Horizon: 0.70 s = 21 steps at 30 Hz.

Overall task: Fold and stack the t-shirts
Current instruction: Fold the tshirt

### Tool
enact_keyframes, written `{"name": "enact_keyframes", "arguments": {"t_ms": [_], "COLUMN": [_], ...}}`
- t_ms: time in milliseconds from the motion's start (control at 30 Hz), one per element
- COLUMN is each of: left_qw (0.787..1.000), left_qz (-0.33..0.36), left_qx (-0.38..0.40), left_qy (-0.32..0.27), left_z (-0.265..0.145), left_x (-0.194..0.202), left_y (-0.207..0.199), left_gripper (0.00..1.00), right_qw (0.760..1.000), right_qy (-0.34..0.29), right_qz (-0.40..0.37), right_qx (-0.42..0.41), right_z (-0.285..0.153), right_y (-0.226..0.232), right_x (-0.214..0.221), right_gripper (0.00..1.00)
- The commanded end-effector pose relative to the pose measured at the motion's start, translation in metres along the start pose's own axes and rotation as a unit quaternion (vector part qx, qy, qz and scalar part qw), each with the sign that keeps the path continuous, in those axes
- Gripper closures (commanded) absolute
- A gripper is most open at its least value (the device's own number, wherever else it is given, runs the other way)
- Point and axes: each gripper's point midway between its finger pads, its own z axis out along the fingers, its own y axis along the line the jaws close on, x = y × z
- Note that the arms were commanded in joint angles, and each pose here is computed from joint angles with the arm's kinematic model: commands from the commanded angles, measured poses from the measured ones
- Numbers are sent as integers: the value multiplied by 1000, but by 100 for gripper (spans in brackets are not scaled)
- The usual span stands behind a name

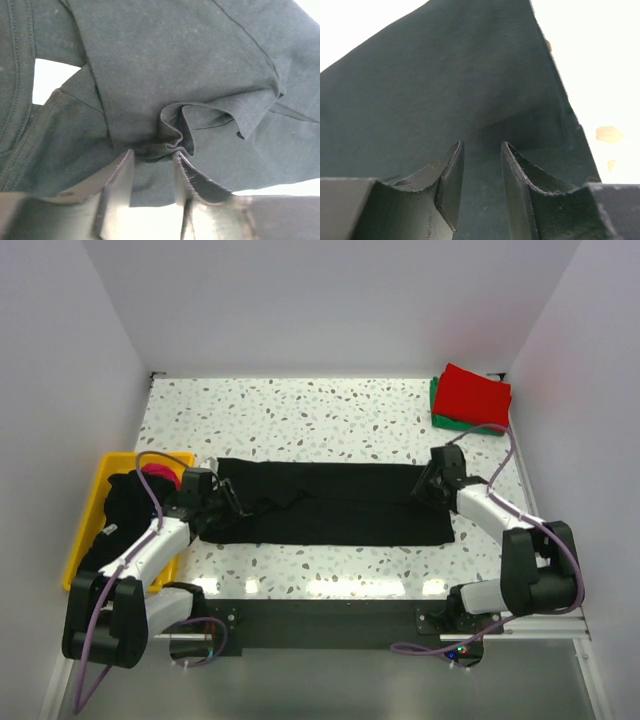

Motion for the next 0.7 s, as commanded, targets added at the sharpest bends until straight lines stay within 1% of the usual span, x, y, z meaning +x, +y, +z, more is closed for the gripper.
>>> {"name": "enact_keyframes", "arguments": {"t_ms": [0,33,67,100,133,167,200,233,267,333,367,400,433,467,500,533,567,600,633,667], "left_qw": [998,998,998,997,997,997,997,997,997,998,998,998,999,999,999,999,999,999,999,999], "left_qz": [14,14,15,16,16,16,17,18,19,16,16,14,13,13,10,10,10,9,10,9], "left_qx": [38,38,35,34,32,30,35,35,39,34,32,28,27,24,21,18,20,20,21,23], "left_qy": [-43,-48,-54,-61,-66,-70,-72,-65,-59,-52,-51,-48,-46,-45,-43,-42,-41,-39,-38,-37], "left_z": [-11,-13,-15,-18,-20,-20,-20,-17,-16,-10,-9,-7,-6,-5,-4,-3,-3,-3,-3,-3], "left_x": [-28,-32,-36,-43,-47,-50,-53,-52,-51,-49,-48,-45,-44,-42,-39,-38,-37,-34,-32,-32], "left_y": [-23,-25,-26,-30,-31,-32,-36,-36,-37,-34,-33,-30,-29,-27,-24,-22,-22,-21,-20,-21], "left_gripper": [55,54,53,53,53,54,55,56,58,59,60,61,61,61,61,61,61,61,61,61], "right_qw": [994,992,986,982,976,967,961,955,943,929,917,907,900,888,877,867,858,853,846,840], "right_qy": [-28,-37,-33,-30,-39,-44,-50,-54,-51,-64,-60,-65,-81,-74,-77,-87,-83,-84,-98,-93], "right_qz": [-60,-73,-105,-123,-137,-168,-189,-207,-237,-278,-303,-326,-333,-362,-386,-399,-426,-438,-446,-467], "right_qx": [-82,-100,-128,-141,-162,-186,-197,-207,-229,-237,-252,-259,-270,-273,-276,-286,-274,-272,-274,-261], "right_z": [-25,-33,-41,-43,-52,-62,-67,-70,-81,-81,-87,-90,-98,-93,-93,-103,-91,-89,-97,-86], "right_y": [58,76,101,114,135,160,173,195,217,248,264,275,293,303,310,327,328,333,344,342], "right_x": [-9,-12,2,9,9,24,29,33,53,66,86,94,94,119,127,137,150,158,164,175], "right_gripper": [60,60,60,60,59,59,59,58,58,58,58,57,57,57,56,56,55,55,54,54]}}
